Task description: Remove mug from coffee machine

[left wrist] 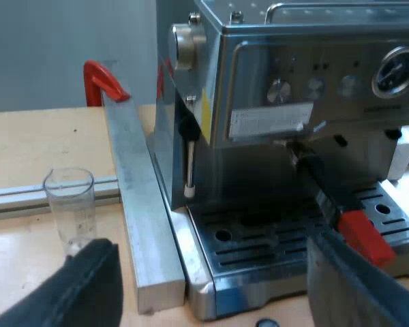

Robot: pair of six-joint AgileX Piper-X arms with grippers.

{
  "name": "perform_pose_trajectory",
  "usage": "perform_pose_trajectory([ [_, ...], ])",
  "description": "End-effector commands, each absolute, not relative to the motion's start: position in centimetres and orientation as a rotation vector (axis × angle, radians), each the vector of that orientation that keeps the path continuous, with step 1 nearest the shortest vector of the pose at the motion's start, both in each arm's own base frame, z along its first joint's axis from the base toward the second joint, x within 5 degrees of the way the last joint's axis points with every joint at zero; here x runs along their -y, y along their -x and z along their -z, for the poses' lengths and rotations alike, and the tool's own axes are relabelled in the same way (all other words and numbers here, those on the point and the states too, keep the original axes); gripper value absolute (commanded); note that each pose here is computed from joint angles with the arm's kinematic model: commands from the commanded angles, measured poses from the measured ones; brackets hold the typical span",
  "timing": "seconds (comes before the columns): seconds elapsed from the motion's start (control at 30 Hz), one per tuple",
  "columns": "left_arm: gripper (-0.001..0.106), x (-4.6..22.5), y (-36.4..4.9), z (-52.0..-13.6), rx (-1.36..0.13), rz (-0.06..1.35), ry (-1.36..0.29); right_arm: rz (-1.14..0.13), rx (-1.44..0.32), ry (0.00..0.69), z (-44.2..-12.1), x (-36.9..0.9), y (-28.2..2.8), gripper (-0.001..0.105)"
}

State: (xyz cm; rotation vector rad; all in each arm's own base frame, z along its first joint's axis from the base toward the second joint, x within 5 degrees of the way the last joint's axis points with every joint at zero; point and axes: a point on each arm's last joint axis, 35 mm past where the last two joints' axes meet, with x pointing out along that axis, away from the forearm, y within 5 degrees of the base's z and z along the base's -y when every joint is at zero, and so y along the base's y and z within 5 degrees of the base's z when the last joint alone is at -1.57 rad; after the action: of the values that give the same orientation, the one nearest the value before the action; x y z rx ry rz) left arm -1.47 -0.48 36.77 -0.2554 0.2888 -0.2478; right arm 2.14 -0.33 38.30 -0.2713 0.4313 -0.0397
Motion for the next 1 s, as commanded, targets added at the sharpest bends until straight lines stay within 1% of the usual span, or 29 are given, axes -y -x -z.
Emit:
perform_pose_trajectory([
  [0.03, 0.061, 0.3, 2.5, -36.5, -0.275, 0.240, 0.242, 0.043, -0.381, 0.285, -38.3, 0.3, -0.6, 0.056],
  [0.1, 0.061, 0.3, 2.7, -36.3, -0.283, 0.240, 0.230, 0.048, -0.346, 0.284, -38.3, 0.3, 0.3, 0.056],
  [0.13, 0.061, 0.3, 2.7, -36.2, -0.293, 0.239, 0.225, 0.054, -0.300, 0.283, -38.2, 0.3, 1.6, 0.056],
  [0.23, 0.061, 0.3, 2.8, -35.9, -0.316, 0.237, 0.226, 0.064, -0.233, 0.280, -38.0, 0.3, 3.4, 0.056],
  [0.3, 0.061, 0.3, 2.8, -35.7, -0.337, 0.234, 0.226, 0.067, -0.212, 0.280, -37.9, 0.3, 4.1, 0.056],
  [0.47, 0.061, 0.3, 3.1, -35.0, -0.403, 0.232, 0.204, 0.051, -0.257, 0.281, -37.4, 0.3, 4.4, 0.056],
  [0.7, 0.061, 0.3, 2.8, -34.5, -0.428, 0.230, 0.200, -0.030, -0.324, 0.266, -35.5, 0.1, 2.8, 0.056],
  [0.87, 0.061, 0.4, 2.0, -34.2, -0.402, 0.232, 0.189, -0.037, -0.370, 0.266, -34.0, 0.1, 1.5, 0.056],
  [1.0, 0.061, 0.5, 0.6, -33.6, -0.370, 0.235, 0.188, -0.045, -0.434, 0.266, -32.0, 0.1, 0.1, 0.056],
])
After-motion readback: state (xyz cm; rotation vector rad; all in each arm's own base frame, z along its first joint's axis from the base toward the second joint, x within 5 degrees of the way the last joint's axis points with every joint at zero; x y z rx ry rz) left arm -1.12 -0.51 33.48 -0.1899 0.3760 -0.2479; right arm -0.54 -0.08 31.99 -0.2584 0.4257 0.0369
